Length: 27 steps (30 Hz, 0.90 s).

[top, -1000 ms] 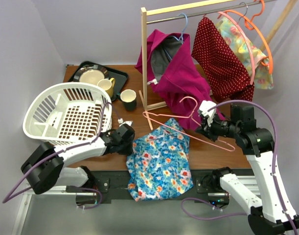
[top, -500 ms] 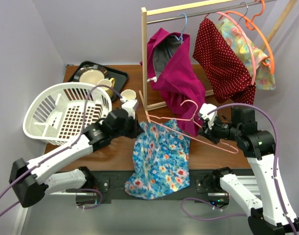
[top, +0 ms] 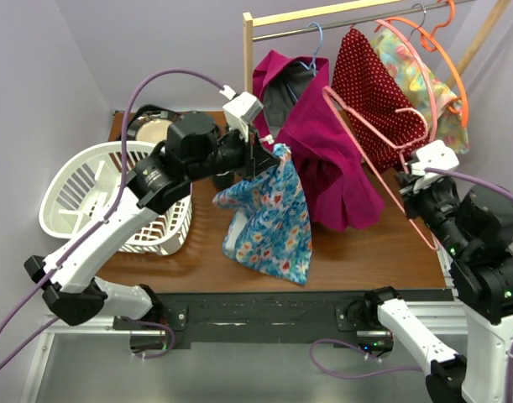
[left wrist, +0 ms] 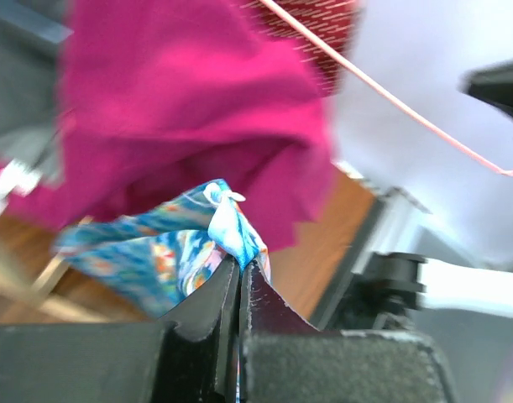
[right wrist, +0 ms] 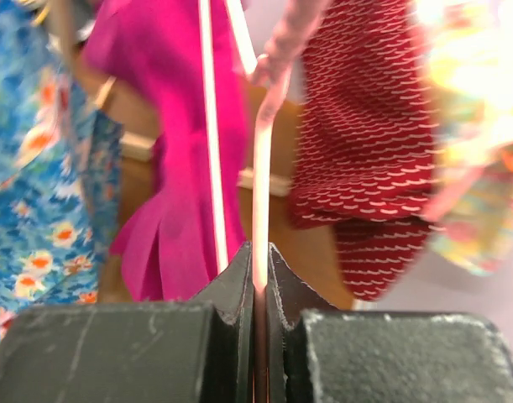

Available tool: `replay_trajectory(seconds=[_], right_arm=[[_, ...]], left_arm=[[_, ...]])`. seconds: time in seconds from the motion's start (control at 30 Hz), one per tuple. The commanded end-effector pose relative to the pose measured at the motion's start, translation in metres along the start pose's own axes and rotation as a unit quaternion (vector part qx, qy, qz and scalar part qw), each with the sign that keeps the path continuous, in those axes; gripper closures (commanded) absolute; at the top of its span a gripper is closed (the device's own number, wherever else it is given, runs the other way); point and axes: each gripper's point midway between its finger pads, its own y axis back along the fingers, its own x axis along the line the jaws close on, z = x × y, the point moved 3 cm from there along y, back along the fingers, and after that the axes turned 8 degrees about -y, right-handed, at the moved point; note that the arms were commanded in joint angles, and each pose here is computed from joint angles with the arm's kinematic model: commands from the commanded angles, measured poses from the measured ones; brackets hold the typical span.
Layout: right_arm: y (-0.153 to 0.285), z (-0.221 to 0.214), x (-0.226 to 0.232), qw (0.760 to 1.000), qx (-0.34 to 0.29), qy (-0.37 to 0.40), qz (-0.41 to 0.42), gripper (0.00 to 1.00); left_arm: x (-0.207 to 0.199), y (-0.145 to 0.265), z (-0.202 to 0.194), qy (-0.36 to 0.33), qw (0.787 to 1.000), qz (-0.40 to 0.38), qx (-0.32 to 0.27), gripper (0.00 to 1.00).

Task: Place the skirt on the hanger
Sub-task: Flatten the skirt

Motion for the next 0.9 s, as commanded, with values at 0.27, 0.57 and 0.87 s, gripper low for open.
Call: replay_trajectory(seconds=[0.27, 0.57, 0.87], right_arm=[[0.011, 0.013, -0.024, 0.996, -0.023, -0.017, -0.083, 1.0], [-0.005, -0.018, 0.026, 0.996, 0.017, 0.004, 0.084, 1.0], [-0.013, -0.081, 0.127, 0.887, 0.098, -0.034, 0.449, 1.0]], left_arm=[[-0.09, 0.081, 0.071, -0.058, 0.965, -0.226, -0.116, 1.0], [-0.014, 0.044, -0.234, 0.16, 0.968, -0.054, 0.184, 1.0], [0.027, 0.084, -0.351, 0.256, 0.904, 0.142, 0.31, 0.92]])
